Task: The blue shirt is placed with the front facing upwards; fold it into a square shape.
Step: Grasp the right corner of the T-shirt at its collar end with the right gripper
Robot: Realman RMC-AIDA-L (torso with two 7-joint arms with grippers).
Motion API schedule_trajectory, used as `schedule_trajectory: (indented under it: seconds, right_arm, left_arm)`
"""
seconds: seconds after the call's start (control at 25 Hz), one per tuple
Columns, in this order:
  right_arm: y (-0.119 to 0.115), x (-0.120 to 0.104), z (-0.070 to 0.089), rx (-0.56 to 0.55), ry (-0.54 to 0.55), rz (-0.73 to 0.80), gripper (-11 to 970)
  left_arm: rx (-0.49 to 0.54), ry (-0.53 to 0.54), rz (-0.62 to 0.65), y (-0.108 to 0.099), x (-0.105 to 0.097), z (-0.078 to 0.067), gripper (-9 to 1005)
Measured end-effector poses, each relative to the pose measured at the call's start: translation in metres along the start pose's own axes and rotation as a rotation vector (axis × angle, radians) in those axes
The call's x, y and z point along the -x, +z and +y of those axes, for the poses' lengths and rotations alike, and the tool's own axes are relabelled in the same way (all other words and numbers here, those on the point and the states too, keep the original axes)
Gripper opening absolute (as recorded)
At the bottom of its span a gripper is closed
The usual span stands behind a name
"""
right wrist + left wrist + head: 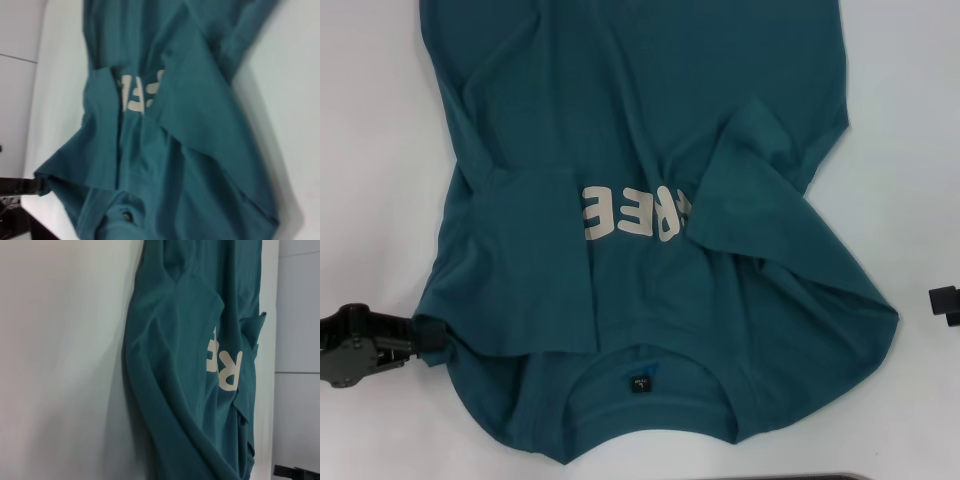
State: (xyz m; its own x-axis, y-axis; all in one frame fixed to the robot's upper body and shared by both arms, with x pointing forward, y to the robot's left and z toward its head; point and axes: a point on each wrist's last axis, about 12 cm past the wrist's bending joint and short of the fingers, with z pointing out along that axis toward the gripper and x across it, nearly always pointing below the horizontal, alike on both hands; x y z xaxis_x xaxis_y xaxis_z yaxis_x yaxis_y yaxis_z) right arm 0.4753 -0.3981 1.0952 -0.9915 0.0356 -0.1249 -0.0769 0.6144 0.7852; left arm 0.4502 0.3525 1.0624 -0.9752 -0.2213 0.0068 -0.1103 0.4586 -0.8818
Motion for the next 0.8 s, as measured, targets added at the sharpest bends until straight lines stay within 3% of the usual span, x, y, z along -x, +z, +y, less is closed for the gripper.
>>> schedule_trajectory:
  seconds: [0.4,0.8]
  right_arm:
    - [0.013,0.000,-0.009,-0.056,0.076,-0.029,654]
    - [0.031,0.000,-0.009,-0.063,0.078,-0.014,637]
  left_arm:
    - [0.007,0.003,-0.009,0.001,0.002,0.000,50]
    - [0.011,0.002,-0.015,0.002,0.003,0.001,50]
